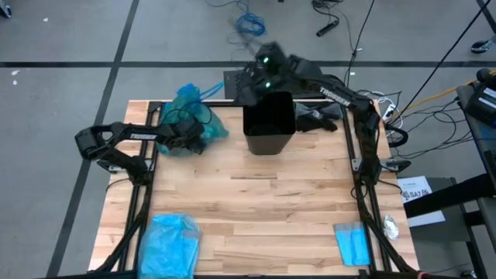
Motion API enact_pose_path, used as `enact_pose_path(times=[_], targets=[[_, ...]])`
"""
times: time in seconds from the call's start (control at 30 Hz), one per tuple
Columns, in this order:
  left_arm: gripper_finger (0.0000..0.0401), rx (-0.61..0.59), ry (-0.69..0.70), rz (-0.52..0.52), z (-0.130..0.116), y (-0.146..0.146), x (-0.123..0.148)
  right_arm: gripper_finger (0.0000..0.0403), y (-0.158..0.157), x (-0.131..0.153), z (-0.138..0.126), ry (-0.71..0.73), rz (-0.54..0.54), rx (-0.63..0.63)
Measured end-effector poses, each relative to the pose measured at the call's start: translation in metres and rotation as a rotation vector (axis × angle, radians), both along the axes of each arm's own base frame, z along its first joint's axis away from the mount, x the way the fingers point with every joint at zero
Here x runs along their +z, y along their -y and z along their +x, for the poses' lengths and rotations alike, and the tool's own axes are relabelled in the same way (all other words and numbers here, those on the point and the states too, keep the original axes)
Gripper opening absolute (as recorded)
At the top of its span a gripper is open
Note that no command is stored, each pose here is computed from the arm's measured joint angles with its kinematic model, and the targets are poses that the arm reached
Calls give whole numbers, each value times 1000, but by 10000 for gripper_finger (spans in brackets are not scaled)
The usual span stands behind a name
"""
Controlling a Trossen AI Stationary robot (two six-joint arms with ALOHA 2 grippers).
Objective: Place trash/remove bag and relplace
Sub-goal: Close the blue trash bag
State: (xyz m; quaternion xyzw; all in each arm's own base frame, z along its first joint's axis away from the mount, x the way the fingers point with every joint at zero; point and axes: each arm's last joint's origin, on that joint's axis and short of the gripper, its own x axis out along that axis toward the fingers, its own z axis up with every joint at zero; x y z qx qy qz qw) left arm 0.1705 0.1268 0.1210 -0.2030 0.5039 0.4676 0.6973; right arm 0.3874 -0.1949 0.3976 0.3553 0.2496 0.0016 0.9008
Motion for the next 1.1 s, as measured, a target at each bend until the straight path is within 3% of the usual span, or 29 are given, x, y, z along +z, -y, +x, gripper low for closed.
enact_pose_path(times=[0.17, 0.4, 0.53, 0.67, 0.73, 0.83, 1.0, 1.1], targets=[[0, -13, 154, 7, -4, 7, 30, 281, -28, -1, 11, -6, -9, 92], [0, -134, 363, 84, -17, 34, 81, 281, -30, 3, 14, 19, -54, 37], [0, -207, 469, 234, -27, 43, 113, 281, -30, 11, 16, 77, -57, 16], [0, -134, 444, 455, -31, 37, 129, 281, -31, 12, 17, 81, -59, -14], [0, -80, 396, 494, -29, 27, 126, 281, -35, 13, 18, 82, -55, -13], [0, -46, 333, 432, -28, 9, 113, 281, -41, 14, 20, 87, -47, -3], [0, 20, 237, 127, -24, -14, 69, 281, -55, 15, 25, 85, -36, 28], [0, -29, 274, 13, -20, -15, 61, 281, -65, 16, 29, 101, -40, 56]])
